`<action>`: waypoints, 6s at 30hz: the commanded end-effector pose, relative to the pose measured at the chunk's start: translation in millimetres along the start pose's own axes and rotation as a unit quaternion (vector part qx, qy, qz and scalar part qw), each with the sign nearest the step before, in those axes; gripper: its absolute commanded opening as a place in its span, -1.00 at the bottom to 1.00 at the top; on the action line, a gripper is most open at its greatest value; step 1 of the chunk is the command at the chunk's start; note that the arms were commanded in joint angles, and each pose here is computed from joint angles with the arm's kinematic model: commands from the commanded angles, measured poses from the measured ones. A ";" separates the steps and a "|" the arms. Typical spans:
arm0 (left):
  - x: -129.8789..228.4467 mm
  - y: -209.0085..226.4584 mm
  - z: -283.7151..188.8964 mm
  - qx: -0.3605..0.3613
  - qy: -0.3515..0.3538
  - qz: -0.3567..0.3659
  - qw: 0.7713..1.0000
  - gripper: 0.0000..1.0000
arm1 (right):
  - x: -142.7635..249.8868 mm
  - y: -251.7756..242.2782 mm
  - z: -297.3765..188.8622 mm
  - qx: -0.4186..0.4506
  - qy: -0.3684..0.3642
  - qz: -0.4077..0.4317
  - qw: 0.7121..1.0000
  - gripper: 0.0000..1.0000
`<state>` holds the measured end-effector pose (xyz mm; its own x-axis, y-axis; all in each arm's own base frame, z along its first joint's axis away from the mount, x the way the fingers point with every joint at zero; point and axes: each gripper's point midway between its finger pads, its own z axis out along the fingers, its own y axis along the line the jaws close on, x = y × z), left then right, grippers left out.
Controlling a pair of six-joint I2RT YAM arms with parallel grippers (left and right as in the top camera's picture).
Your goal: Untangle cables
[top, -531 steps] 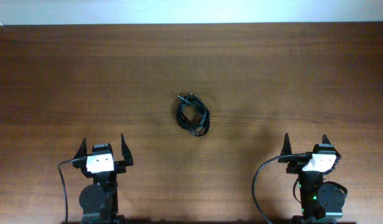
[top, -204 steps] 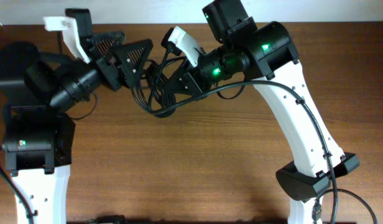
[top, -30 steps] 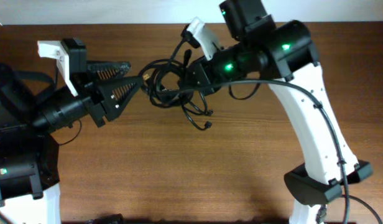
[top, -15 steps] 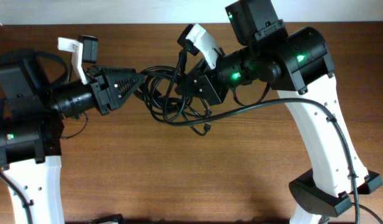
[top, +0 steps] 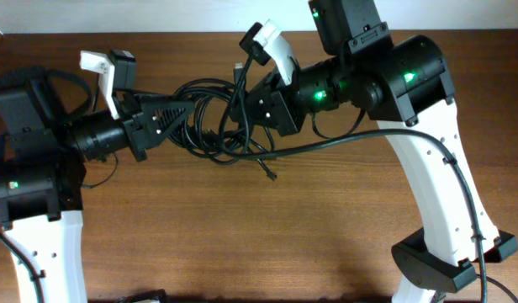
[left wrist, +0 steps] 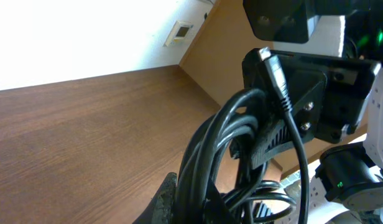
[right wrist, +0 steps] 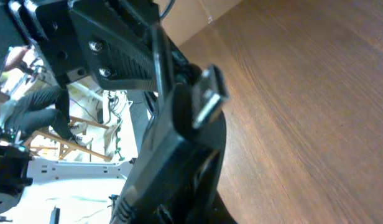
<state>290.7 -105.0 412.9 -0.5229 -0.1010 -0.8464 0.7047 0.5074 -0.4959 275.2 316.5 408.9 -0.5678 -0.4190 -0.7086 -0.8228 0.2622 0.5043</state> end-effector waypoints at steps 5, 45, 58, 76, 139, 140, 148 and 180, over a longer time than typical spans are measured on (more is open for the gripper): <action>-1.6 0.0 -0.4 -0.004 -0.001 0.005 1.000 -1.00 | 7.0 -20.8 -7.4 0.090 0.013 -0.006 0.996 -0.93; -19.9 4.5 -1.0 -0.023 -0.023 0.175 0.984 -0.94 | -5.2 -18.8 -28.1 0.033 -0.030 0.108 0.993 -0.18; -18.1 -62.2 -11.6 0.169 -0.038 0.195 0.965 -0.70 | 18.2 -38.4 -29.1 0.094 0.013 0.080 0.992 0.11; -18.5 47.7 -9.1 -0.147 -0.039 -0.055 0.987 -0.05 | 87.4 -67.6 9.4 0.150 0.166 0.096 0.970 0.13; 32.0 76.4 -22.5 -0.247 0.024 -0.154 0.956 0.36 | -10.0 -23.6 7.0 0.312 -0.108 -0.464 0.822 -0.92; 32.1 76.3 -22.4 -0.247 0.026 -0.149 0.957 0.40 | -18.1 -17.3 -5.1 0.327 -0.127 -0.467 0.811 -0.93; 44.7 72.5 -22.5 -0.240 0.058 -0.118 0.962 0.57 | -75.7 13.7 -86.8 0.440 -0.272 -0.447 0.730 -0.92; 65.9 -19.4 42.1 0.023 0.133 0.202 0.970 0.49 | -90.9 34.3 -107.9 0.377 -0.513 -0.088 0.766 -0.93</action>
<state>258.4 -156.7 361.1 -0.3091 0.3128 -0.8981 0.8907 0.4262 -0.1581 308.6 271.9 524.8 0.1221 0.2339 -0.9646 -0.4247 0.8907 0.1622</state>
